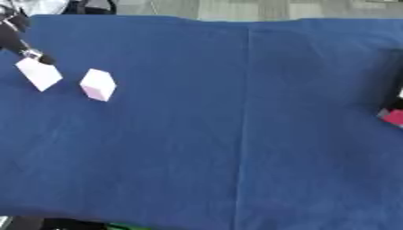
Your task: Pick up the objects with one hand, pass them to the other hand, and then place them into the box on the other side of the table.
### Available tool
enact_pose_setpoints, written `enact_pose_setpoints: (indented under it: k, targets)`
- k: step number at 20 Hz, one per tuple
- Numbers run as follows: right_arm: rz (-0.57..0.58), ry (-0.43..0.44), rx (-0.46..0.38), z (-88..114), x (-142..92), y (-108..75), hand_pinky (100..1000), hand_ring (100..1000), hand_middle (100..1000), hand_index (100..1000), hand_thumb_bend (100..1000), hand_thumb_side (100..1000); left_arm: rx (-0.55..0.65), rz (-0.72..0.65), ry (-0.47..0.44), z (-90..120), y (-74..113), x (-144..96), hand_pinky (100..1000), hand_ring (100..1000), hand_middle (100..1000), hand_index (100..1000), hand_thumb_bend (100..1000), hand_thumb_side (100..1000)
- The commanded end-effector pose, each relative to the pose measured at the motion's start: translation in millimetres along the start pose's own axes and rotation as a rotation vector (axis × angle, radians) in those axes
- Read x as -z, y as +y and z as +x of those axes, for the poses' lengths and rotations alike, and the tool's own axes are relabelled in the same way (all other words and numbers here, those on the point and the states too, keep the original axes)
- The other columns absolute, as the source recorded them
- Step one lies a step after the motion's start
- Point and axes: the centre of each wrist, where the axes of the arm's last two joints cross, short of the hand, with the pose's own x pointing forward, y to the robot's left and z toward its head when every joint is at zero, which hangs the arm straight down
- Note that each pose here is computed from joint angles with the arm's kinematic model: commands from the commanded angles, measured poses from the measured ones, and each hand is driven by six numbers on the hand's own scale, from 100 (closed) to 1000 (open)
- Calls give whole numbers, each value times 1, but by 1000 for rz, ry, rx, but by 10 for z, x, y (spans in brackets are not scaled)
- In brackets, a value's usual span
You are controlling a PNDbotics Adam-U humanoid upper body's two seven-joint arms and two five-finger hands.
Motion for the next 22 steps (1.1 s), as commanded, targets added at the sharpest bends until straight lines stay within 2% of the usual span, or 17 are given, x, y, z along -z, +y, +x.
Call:
enact_pose_setpoints:
  k: [1, 4, 13, 22]
  targets:
    - [-23, -28, -33, 68, -18, -170, 882, 820, 826, 859, 507, 244, -13, 41, 33, -75, 183, -78, 918, 882, 803, 876, 863, 251]
    - [-6, -27, -35, 58, -34, -138, 882, 820, 825, 864, 506, 246, -17, 44, 62, -119, 174, -59, 922, 887, 808, 879, 863, 258]
    - [21, -7, -41, -11, -61, -55, 896, 820, 825, 869, 509, 251, -27, 94, 238, -332, 98, 17, 919, 889, 808, 867, 854, 218]
    - [20, 9, -35, -60, -75, -35, 899, 817, 822, 868, 515, 250, -53, 101, 290, -451, -20, 87, 914, 885, 804, 836, 799, 197]
